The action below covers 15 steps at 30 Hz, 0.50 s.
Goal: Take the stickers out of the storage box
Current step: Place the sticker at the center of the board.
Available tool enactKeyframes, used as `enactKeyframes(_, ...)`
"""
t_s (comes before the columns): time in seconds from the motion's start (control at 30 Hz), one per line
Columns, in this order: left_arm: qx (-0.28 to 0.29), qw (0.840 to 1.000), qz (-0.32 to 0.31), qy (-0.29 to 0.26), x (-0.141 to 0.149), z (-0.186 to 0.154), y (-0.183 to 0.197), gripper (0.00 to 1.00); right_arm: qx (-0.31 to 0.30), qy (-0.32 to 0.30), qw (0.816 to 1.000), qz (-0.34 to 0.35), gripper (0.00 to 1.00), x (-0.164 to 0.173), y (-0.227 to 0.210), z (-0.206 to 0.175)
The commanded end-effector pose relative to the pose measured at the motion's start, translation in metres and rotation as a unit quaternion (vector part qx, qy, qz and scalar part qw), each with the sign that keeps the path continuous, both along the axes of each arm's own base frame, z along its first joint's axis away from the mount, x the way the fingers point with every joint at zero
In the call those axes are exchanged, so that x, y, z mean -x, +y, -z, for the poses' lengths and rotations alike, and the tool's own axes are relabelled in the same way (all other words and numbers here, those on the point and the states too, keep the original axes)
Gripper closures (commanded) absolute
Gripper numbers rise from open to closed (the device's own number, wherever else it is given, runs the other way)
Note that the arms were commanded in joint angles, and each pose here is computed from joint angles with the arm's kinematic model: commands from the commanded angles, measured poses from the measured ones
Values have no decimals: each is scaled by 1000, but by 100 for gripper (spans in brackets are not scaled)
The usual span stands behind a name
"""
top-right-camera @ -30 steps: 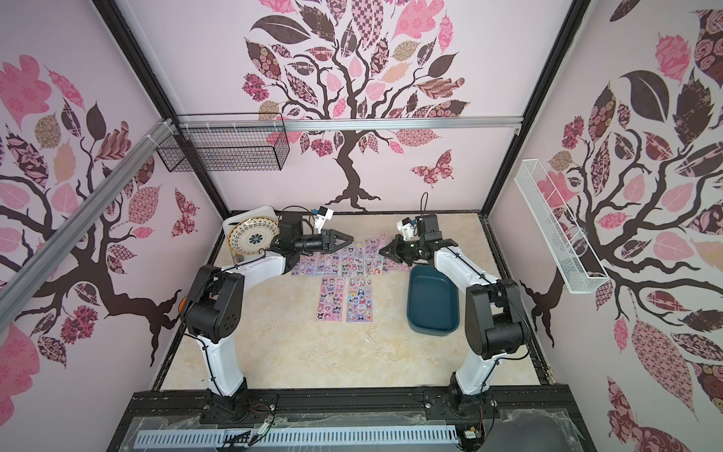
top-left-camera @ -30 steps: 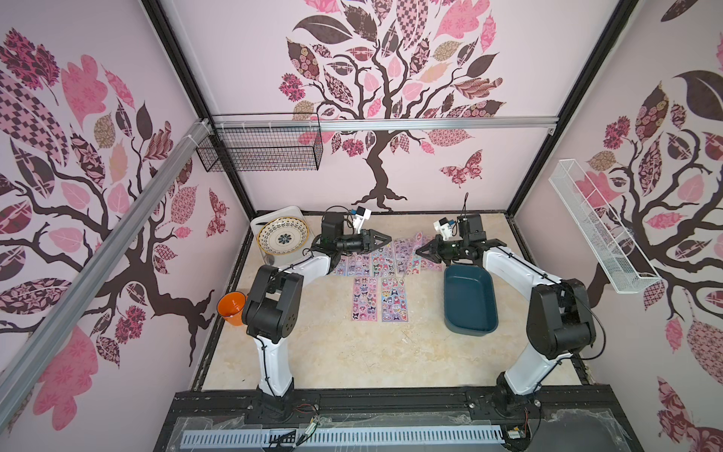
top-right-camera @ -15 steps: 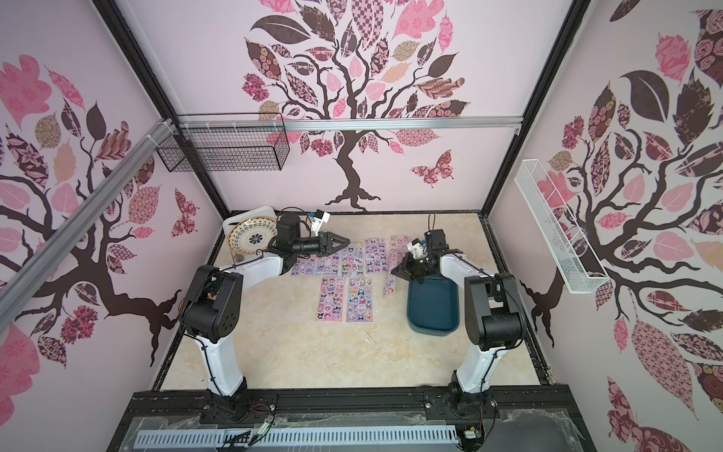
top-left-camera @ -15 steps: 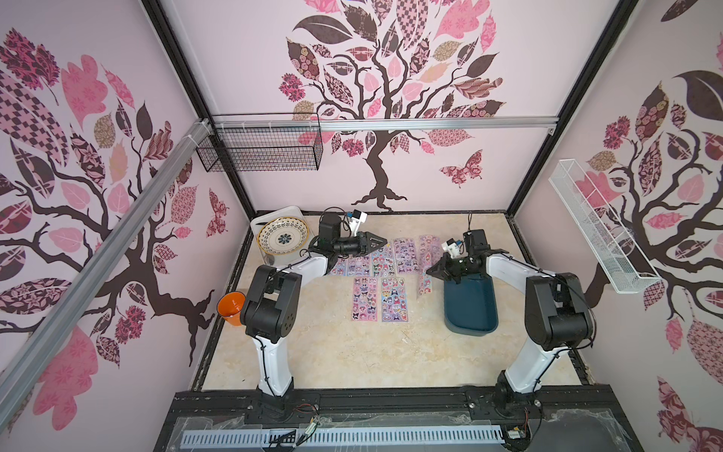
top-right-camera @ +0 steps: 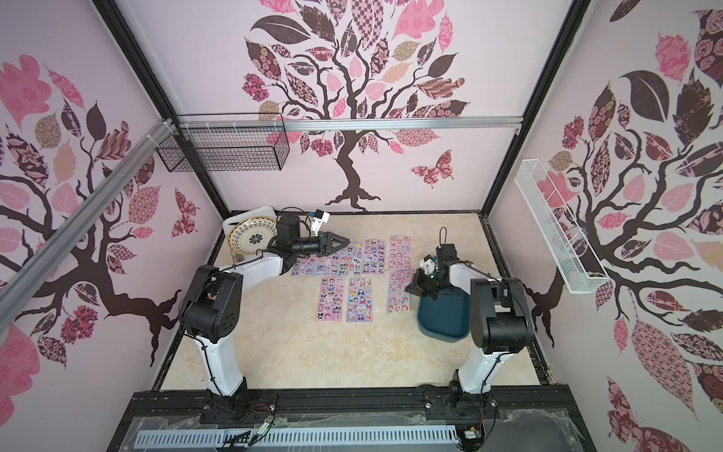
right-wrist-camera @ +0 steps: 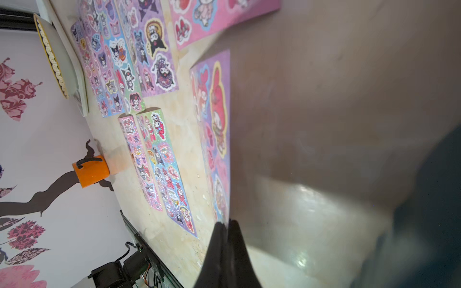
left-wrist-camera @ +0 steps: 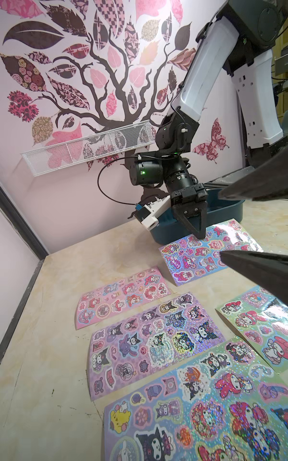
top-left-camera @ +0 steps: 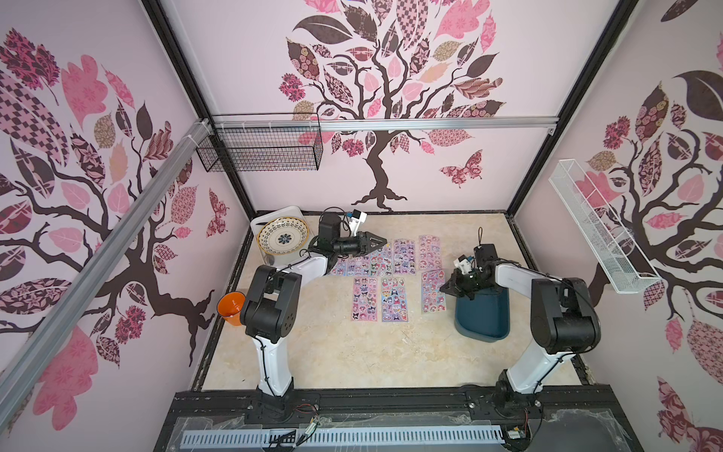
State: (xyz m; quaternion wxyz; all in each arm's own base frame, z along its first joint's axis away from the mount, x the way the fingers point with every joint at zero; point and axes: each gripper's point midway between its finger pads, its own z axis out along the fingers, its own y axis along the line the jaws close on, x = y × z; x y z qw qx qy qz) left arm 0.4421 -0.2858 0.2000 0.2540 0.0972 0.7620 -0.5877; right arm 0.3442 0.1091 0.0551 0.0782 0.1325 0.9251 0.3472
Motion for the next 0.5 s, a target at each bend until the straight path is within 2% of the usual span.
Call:
enactKeyframes(0.0,5,1000,7,-18,0,-9,-2,61,28,-14,1000,-6,100,4,-9,-9)
enactKeyframes(0.13,5,1000,6,-18,0,-10,-2,62,26,-8,1000,-6,100,4,-9,-7)
enactKeyframes(0.3,5,1000,7,-17,0,-10,-3,62,-21,-2,1000,-15,100,5,8,-6)
enactKeyframes(0.47,6,1000,7,-16,-1,-9,-3,61,-12,15,999,-38,99,7,21,3)
